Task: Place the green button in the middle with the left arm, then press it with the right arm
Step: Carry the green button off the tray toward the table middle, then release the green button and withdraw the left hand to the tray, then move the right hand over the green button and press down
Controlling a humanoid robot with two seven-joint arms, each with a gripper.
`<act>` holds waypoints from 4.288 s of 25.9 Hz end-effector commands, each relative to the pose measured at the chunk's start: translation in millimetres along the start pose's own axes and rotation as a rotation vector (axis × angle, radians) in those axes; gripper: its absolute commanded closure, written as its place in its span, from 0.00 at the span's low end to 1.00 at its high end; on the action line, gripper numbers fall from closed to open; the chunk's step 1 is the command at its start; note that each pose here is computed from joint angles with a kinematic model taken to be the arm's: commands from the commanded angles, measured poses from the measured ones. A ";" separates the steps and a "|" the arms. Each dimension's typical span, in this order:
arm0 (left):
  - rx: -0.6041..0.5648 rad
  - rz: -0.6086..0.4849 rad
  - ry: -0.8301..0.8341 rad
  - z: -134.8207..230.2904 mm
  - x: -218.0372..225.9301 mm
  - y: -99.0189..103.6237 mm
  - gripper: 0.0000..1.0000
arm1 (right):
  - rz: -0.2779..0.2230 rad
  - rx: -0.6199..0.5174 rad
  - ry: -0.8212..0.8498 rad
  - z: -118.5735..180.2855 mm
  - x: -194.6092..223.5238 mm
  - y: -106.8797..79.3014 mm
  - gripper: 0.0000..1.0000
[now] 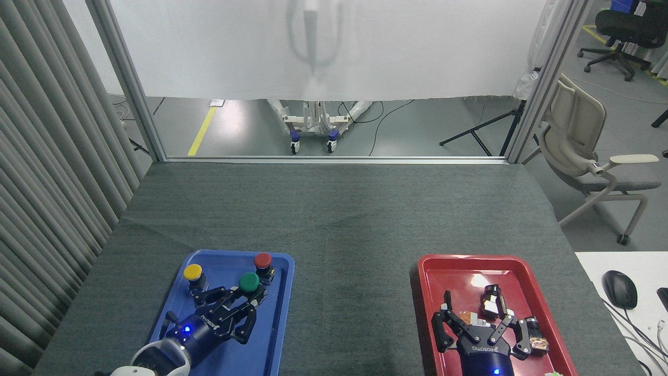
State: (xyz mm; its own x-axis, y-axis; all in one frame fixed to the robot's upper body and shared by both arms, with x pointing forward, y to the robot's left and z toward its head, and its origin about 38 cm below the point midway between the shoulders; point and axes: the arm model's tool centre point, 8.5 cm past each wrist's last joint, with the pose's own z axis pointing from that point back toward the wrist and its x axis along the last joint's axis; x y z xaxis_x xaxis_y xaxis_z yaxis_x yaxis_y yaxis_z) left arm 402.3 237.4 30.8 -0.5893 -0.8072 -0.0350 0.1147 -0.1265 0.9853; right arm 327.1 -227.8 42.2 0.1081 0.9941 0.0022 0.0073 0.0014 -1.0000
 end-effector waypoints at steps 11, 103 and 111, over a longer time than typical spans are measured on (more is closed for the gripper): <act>-0.092 -0.010 -0.169 -122.0 112.5 0.2 0.97 | 0.000 0.002 0.016 0.3 -5.7 0.6 0.00; 0.106 -0.028 0.560 40.9 -11.9 -7.9 0.00 | 0.026 0.282 -0.406 -22.9 167.5 60.9 1.00; 0.106 -0.028 0.558 40.9 -11.8 -7.9 0.00 | 0.019 0.229 -0.397 -26.8 170.3 46.1 1.00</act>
State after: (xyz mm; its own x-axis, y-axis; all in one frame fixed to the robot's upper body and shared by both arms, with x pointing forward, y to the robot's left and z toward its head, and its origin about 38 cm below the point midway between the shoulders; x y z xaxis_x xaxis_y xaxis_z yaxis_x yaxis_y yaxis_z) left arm 375.6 271.9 30.2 -0.0729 -0.9906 -0.1154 0.0082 -0.1163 0.9932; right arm 369.5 -60.7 -11.0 -0.2960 0.9548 0.0275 -0.2242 -0.0414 -0.9737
